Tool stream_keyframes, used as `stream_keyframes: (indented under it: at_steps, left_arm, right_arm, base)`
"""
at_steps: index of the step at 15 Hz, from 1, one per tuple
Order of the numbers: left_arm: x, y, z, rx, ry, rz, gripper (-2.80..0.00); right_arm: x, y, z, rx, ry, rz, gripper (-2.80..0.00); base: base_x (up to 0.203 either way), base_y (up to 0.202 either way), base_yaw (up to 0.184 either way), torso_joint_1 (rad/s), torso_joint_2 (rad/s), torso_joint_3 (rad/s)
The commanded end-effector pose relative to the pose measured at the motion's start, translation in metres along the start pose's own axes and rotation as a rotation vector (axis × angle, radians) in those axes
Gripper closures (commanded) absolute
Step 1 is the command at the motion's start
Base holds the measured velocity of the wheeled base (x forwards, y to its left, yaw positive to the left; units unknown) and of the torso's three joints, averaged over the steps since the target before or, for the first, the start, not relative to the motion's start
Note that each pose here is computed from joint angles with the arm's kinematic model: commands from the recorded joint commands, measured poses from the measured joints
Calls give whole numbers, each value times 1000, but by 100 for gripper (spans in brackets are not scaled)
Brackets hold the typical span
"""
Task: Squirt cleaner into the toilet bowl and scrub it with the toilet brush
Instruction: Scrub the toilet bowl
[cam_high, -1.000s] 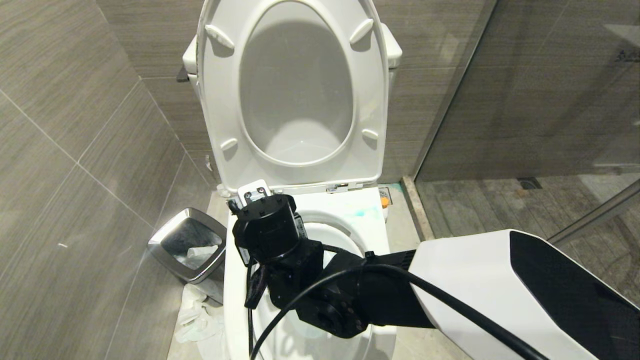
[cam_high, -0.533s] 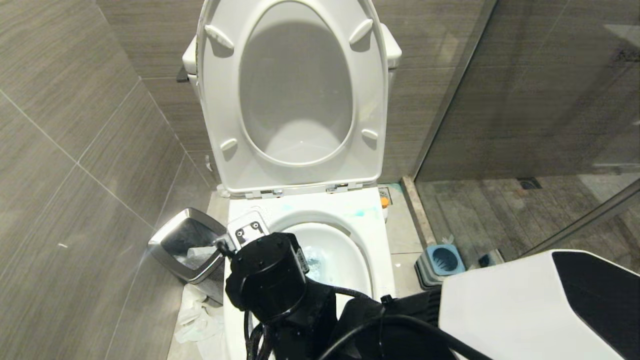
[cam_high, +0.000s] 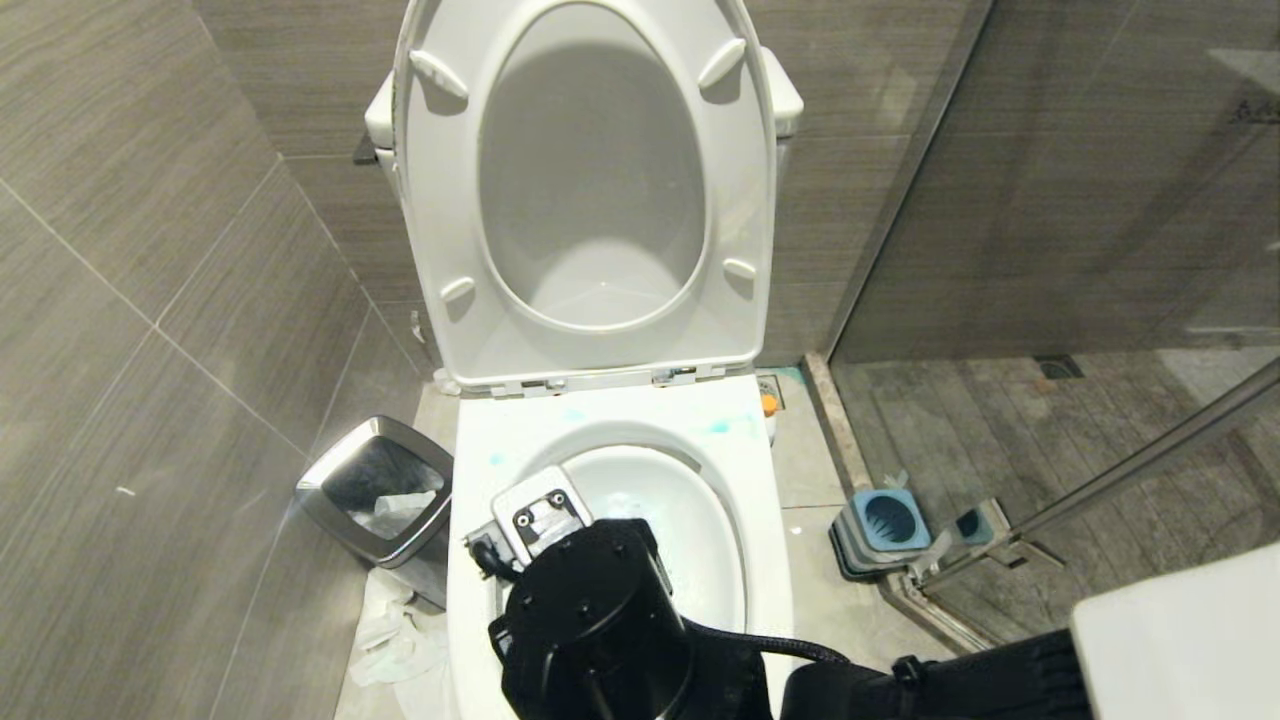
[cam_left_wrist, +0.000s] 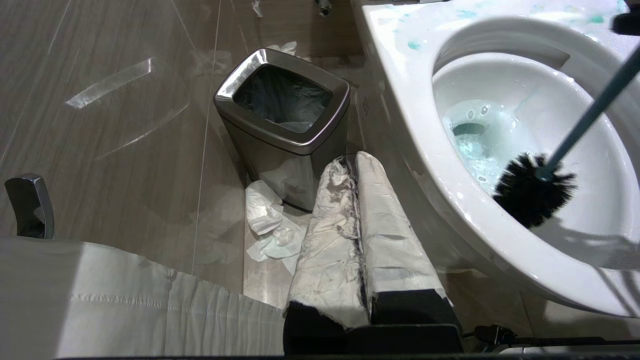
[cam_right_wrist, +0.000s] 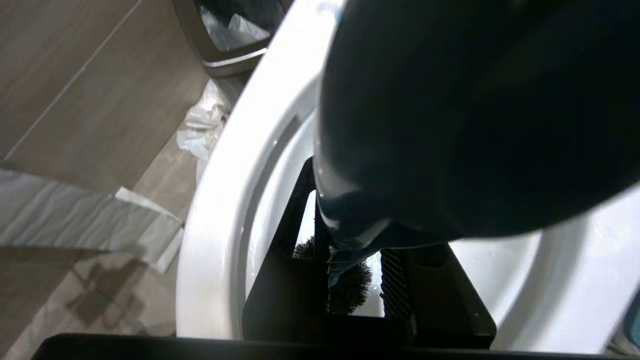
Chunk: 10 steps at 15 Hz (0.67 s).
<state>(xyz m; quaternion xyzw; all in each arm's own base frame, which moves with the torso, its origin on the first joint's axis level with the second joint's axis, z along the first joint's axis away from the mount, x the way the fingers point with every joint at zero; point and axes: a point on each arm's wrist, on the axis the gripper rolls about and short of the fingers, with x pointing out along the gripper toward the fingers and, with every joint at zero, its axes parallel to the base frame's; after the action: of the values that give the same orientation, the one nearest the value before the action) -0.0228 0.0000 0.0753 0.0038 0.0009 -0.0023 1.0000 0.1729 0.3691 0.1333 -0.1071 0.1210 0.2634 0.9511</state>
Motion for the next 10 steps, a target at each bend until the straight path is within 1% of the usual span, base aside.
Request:
stream_keyframes:
  at_steps: [1, 6, 10]
  left_arm:
    - [0, 0, 0, 0, 0, 0, 0]
    - [0, 0, 0, 2, 0, -2, 0]
    - [0, 0, 0, 2, 0, -2, 0]
  right_arm:
    - [-22, -13, 3, 8, -11, 1, 0]
    - [-48, -34, -11, 7, -8, -15, 0]
    - [-48, -49, -11, 29, -19, -63, 0]
  base:
    - [0, 0, 0, 0, 0, 0]
    - [0, 0, 0, 0, 0, 0]
    - [0, 0, 0, 0, 0, 0]
